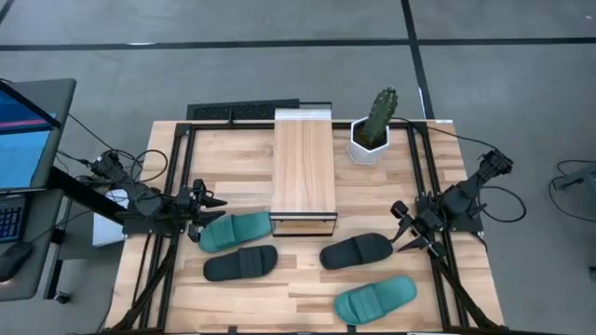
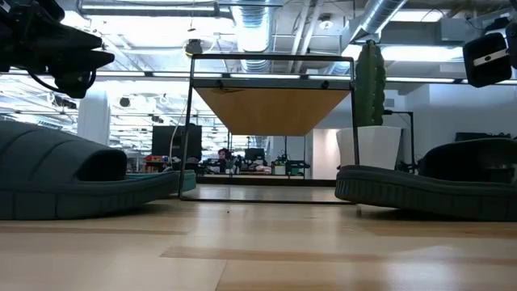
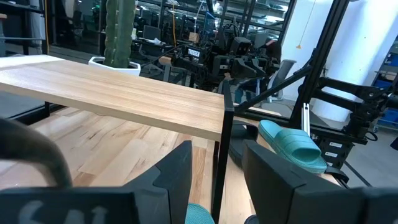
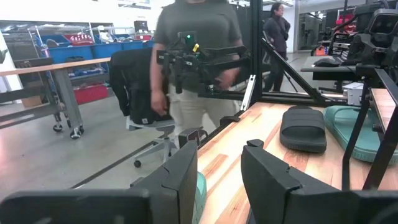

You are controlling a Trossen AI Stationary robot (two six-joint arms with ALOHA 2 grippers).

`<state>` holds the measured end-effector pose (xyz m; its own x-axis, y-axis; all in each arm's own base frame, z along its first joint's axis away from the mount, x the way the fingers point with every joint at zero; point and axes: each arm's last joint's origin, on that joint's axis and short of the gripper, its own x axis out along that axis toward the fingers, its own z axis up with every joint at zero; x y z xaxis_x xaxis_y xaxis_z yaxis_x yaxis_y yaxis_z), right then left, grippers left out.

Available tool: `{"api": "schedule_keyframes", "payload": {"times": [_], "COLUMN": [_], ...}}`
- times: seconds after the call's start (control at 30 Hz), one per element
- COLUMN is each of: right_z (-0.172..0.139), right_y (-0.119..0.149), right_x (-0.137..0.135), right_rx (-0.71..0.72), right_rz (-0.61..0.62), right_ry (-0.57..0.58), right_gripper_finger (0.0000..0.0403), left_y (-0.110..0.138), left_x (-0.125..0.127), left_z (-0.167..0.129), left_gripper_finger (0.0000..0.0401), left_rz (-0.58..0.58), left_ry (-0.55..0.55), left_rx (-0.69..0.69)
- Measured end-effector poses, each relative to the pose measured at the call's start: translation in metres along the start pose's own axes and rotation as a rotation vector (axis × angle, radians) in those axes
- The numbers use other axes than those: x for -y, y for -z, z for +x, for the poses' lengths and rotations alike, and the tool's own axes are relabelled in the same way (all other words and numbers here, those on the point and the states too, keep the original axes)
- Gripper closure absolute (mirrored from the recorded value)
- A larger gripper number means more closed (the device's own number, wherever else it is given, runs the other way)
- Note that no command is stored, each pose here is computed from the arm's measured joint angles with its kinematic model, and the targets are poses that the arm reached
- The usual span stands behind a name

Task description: Pick and place slides into the shelf

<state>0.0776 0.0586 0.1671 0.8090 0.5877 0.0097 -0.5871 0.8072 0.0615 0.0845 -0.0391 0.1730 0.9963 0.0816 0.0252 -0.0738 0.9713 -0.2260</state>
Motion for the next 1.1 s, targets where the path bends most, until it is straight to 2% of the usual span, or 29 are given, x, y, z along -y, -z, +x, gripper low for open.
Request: {"api": "schedule_keyframes", "payload": {"times": [1.1], "right_z": [0.0], "right_y": [0.0], "right_x": [0.0], "right_rx": [0.0], "right_rz": [0.0], "right_ry": [0.001], "right_gripper_finger": [0.029], "left_y": [-0.0027], "left_x": [0.0007], "left_z": [0.0001], "left_gripper_finger": [0.0273], "left_rz": [-0.037], "left_ry": [0.008], "left_rx": [0.032]}}
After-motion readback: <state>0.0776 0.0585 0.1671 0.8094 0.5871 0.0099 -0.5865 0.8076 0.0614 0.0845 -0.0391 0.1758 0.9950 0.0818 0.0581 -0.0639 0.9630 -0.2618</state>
